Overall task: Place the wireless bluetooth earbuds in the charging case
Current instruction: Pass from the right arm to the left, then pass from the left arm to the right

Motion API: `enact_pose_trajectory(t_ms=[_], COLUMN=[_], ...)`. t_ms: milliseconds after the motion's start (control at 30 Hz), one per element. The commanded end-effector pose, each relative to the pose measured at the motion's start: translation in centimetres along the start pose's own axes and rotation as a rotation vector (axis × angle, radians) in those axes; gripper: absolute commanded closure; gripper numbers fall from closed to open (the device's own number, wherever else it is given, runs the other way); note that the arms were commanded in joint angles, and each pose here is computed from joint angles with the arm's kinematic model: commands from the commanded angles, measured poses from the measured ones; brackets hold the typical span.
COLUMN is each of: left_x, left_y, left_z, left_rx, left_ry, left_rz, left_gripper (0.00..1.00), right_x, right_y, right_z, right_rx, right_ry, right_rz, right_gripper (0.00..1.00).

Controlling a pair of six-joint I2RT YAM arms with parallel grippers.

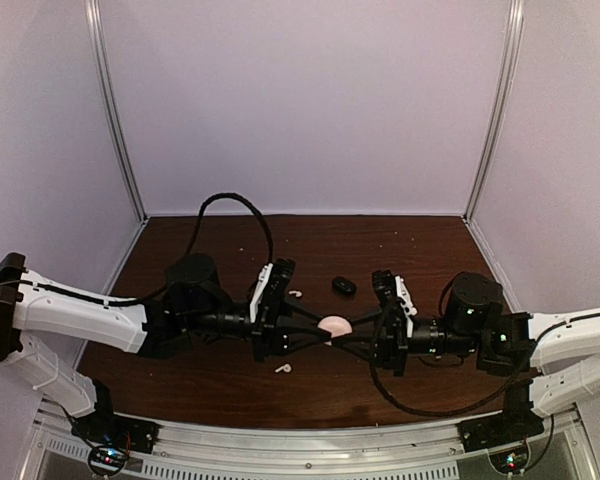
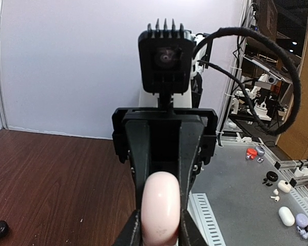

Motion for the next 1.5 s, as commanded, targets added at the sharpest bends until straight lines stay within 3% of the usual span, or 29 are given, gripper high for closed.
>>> enact_pose_trajectory(t_ms=[0, 200, 400, 700, 1467], left_x=[0.3, 0.3, 0.7, 1.0, 1.4], left_y=[-0.5, -0.5, -0.4, 0.0, 0.0], left_z=[1.9, 1.3, 0.7, 0.1, 0.0], left_rx=[0.045, 0.058, 0.066, 0.07, 0.062], left_ry=[-0.045, 0.027, 0.099, 0.161, 0.161], left_rz=[-0.036, -0.037, -0.045, -0.044, -0.064], left_gripper=[0.92, 0.99, 1.0, 1.0, 1.0], right_x=[-0.3, -0.4, 0.0, 0.1, 0.9], right_y=[0.2, 0.5, 0.5, 0.5, 0.8], right_z=[-0.2, -0.9, -1.8, -1.3, -0.9], right_rx=[-0.002, -0.001, 0.0, -0.023, -0.02], right_ry=[0.0, 0.05, 0.1, 0.106, 0.084], right_rz=[0.005, 0.02, 0.036, 0.025, 0.062], right_gripper=[0.78, 0.63, 0.57, 0.62, 0.69])
Point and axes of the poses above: each gripper's point midway between its finger pads, its own x axis out along the fingers, its own y axis along the line the jaws close on, z = x × y, the point moved 2 cm from there along -x, back along the fingers, and after that the axes turned 5 degrees about x, right-handed, at the moved point
